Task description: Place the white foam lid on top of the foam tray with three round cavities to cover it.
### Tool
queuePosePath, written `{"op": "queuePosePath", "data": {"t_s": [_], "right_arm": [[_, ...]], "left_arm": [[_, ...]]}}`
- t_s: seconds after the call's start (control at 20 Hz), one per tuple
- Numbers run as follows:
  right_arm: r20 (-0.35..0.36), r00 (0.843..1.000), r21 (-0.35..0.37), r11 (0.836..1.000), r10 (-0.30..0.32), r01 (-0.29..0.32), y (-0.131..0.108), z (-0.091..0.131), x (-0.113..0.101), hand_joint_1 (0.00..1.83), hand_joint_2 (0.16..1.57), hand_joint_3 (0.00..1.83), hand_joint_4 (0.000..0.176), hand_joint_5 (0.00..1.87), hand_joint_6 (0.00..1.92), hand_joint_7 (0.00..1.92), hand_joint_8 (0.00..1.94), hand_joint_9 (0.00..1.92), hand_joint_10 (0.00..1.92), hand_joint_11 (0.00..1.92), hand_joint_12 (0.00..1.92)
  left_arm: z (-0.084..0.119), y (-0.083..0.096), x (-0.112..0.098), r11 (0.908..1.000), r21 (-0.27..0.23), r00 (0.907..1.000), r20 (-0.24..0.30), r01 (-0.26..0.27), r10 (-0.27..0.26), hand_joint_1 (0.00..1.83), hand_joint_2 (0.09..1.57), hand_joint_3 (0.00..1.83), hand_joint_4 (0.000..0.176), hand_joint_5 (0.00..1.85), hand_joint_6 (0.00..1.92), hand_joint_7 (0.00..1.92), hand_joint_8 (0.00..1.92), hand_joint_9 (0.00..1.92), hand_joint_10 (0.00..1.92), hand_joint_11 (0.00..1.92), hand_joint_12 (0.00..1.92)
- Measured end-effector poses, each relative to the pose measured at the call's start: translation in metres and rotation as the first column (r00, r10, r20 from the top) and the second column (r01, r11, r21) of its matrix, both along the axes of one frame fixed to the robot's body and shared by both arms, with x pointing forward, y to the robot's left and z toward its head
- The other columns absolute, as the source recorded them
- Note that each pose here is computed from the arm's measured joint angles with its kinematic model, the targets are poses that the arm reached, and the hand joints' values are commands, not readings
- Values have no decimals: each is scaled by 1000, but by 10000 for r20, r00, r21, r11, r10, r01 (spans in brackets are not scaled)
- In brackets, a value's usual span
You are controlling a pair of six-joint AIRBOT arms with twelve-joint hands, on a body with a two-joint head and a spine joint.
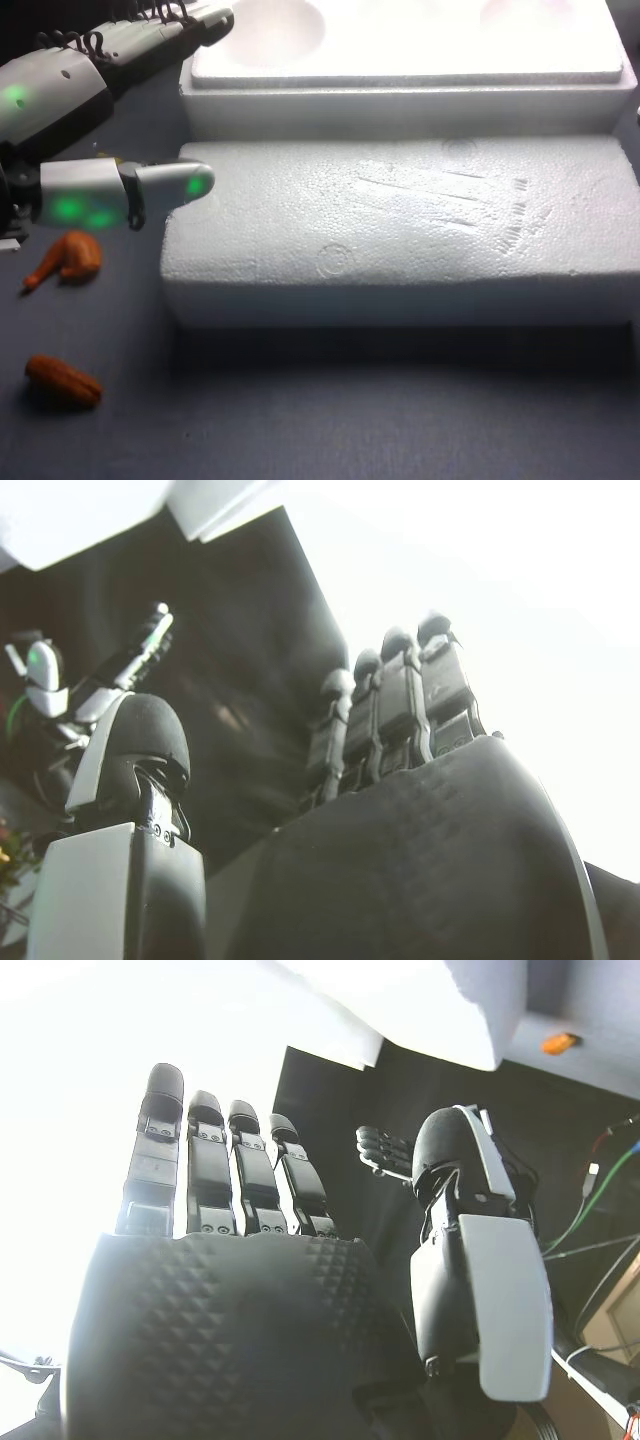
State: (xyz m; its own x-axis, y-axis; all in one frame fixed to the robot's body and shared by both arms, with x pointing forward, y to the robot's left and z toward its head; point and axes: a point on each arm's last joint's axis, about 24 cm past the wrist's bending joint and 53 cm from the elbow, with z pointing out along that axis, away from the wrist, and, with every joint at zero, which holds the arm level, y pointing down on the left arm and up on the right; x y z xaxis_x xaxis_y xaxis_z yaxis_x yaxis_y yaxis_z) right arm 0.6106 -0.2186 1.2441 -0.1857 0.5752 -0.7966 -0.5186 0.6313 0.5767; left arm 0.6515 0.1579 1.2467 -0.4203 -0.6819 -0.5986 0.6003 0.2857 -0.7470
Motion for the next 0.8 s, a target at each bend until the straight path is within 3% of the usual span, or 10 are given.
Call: {"op": "queuePosePath", "data": {"t_s": [0.2,0.45,0.6,0.7,0.8], "right_arm": [[-72,9998,199,9996,-200,201,-4,1,2,555,1209,0,0,0,0,0,0,0,0,0,0],[-388,9975,509,9969,-585,604,-11,-8,4,577,1184,0,0,0,0,0,0,0,0,0,0],[-784,9930,607,9938,-879,928,-18,-22,5,587,1172,0,0,0,0,0,0,0,0,3,1],[-1050,9874,606,9903,-1181,1249,-26,-31,4,563,1171,0,0,0,0,0,0,0,0,76,42],[-1182,9835,756,9863,-1371,1466,-30,-35,4,566,1147,9,0,0,0,0,0,0,0,2,539]], "left_arm": [[-3,0,3,10000,-48,9999,-145,-78,77,291,1229,7,3,0,0,0,0,0,0,0,0],[-22,0,5,9986,-425,9957,-880,-320,282,344,1174,0,0,0,0,0,0,0,0,0,0],[-44,10,6,9950,-621,9851,-1583,-777,671,344,1156,0,0,0,0,0,0,0,0,0,0],[-59,22,2,9896,-728,9725,-2069,-1241,1067,355,1147,0,0,0,0,0,0,0,0,0,0],[-67,30,-3,9884,-556,9654,-2288,-1413,1252,367,1116,0,0,0,0,0,0,0,0,0,0]]}}
